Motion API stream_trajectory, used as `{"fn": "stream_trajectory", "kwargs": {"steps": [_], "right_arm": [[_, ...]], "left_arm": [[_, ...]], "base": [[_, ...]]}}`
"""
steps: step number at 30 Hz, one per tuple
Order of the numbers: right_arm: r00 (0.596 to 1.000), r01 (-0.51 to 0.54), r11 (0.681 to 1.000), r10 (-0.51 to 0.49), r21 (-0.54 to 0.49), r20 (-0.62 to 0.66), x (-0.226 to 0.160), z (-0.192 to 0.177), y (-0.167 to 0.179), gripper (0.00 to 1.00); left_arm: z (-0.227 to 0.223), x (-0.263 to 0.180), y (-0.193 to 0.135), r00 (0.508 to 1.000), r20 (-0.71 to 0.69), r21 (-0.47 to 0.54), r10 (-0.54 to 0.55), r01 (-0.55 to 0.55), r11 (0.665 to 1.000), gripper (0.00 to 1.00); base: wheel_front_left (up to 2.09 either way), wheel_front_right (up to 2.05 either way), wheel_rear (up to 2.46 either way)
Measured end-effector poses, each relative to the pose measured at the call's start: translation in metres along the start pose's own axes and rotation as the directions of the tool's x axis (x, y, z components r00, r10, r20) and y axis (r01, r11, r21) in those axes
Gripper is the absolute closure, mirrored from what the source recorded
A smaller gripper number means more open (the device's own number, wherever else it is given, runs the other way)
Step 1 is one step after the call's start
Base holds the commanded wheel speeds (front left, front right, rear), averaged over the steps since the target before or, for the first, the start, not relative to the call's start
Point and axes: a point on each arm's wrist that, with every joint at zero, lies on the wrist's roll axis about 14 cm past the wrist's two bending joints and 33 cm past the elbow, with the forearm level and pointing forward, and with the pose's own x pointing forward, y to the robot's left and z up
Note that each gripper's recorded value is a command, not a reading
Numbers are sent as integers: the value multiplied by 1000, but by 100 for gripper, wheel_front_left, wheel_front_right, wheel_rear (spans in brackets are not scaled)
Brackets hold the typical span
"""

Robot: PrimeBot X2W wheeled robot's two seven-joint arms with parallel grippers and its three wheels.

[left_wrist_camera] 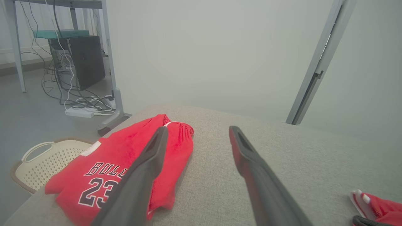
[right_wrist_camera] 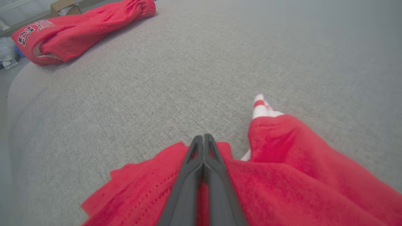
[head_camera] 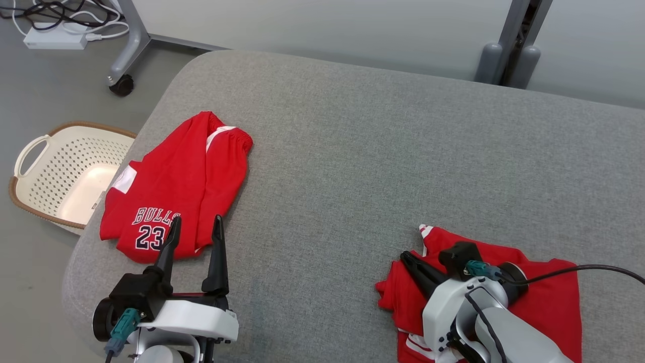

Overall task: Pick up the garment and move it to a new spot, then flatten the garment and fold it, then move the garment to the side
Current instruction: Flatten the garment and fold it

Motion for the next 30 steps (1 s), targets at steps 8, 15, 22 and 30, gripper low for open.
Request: {"fn": "stream_trajectory", "kwargs": {"steps": [8, 15, 22, 30], "right_arm": [[992, 35, 999, -33, -14, 119, -12, 37, -9, 100], [932, 175, 985, -168, 8, 320, -60, 94, -43, 100], [768, 398, 916, -365, 55, 526, -145, 144, -97, 100], [622, 556, 829, -464, 61, 631, -220, 152, -102, 100]], "left_arm": [[7, -2, -3, 1000, 23, 1, -16, 16, 1000, 0], [16, -12, -12, 996, 61, -13, -58, 59, 998, 0], [31, -10, -37, 985, 110, -30, -133, 137, 990, 0], [33, -9, -62, 971, 120, -32, -205, 210, 977, 0]], "base": [[0, 0, 0], [0, 0, 0], [0, 0, 0], [0, 0, 0]]}}
